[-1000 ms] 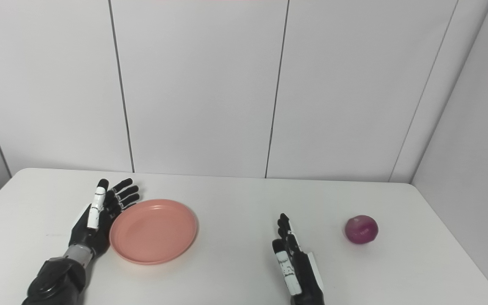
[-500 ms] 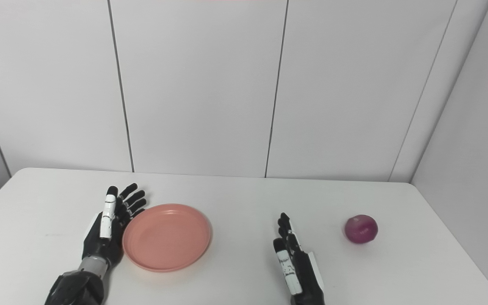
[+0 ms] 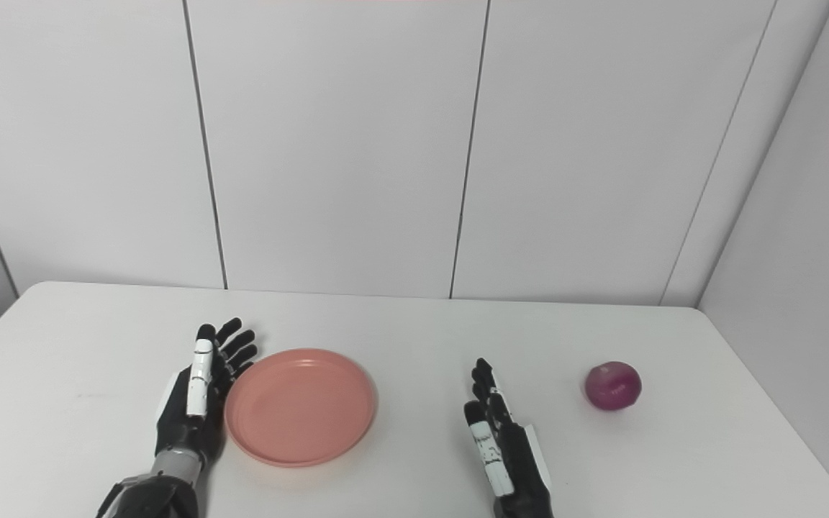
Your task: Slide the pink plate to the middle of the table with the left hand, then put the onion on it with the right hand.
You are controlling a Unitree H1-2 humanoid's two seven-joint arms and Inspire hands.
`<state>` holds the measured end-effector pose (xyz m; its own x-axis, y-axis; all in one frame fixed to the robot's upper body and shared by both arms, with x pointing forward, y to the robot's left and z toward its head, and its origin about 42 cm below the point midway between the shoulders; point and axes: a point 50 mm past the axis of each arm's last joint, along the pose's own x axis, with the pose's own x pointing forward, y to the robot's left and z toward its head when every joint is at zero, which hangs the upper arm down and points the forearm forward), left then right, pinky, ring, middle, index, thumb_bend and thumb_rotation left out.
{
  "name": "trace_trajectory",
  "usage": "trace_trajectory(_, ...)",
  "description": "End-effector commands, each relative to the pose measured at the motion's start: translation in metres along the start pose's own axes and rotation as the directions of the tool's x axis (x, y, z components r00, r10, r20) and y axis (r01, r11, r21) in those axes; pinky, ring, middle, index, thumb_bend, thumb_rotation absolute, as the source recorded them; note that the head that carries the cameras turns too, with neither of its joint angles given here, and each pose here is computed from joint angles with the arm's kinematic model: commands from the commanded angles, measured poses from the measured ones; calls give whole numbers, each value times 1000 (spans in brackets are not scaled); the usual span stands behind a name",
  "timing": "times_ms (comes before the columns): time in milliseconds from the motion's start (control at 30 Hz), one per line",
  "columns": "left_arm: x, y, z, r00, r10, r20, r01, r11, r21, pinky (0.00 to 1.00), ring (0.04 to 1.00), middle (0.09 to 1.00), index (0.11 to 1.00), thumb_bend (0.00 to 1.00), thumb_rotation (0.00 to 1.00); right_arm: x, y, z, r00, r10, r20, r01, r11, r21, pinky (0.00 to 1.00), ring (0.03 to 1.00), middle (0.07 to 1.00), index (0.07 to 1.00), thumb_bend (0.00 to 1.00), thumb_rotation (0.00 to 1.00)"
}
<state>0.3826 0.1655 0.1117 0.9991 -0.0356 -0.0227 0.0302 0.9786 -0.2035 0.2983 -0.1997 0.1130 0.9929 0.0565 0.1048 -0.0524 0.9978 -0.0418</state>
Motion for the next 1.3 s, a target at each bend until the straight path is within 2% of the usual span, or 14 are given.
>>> trace_trajectory(0, 6, -14, 21, 996, -33, 78, 32, 999, 12, 886, 880, 863, 860, 602, 1000, -2, 0, -4, 1000, -5, -26, 6, 1000, 19, 1000, 987, 967, 982, 742, 910)
trace_trajectory(233, -2, -26, 18, 996, -59, 71, 58, 998, 4, 876, 882, 866, 864, 611, 1000, -2, 0, -4, 1000, -4, -24, 4, 1000, 17, 1000, 987, 967, 982, 741, 911)
trace_trajectory(467, -7, -36, 14, 994, -57, 91, 57, 998, 6, 864, 869, 852, 848, 572, 1000, -2, 1, -4, 1000, -6, -22, 6, 1000, 16, 1000, 984, 963, 974, 733, 903)
trace_trajectory(1267, -22, -58, 8, 992, -98, 84, 97, 995, 13, 923, 911, 892, 887, 563, 1000, -2, 1, -4, 1000, -1, -21, 1, 1000, 5, 1000, 980, 967, 979, 743, 924)
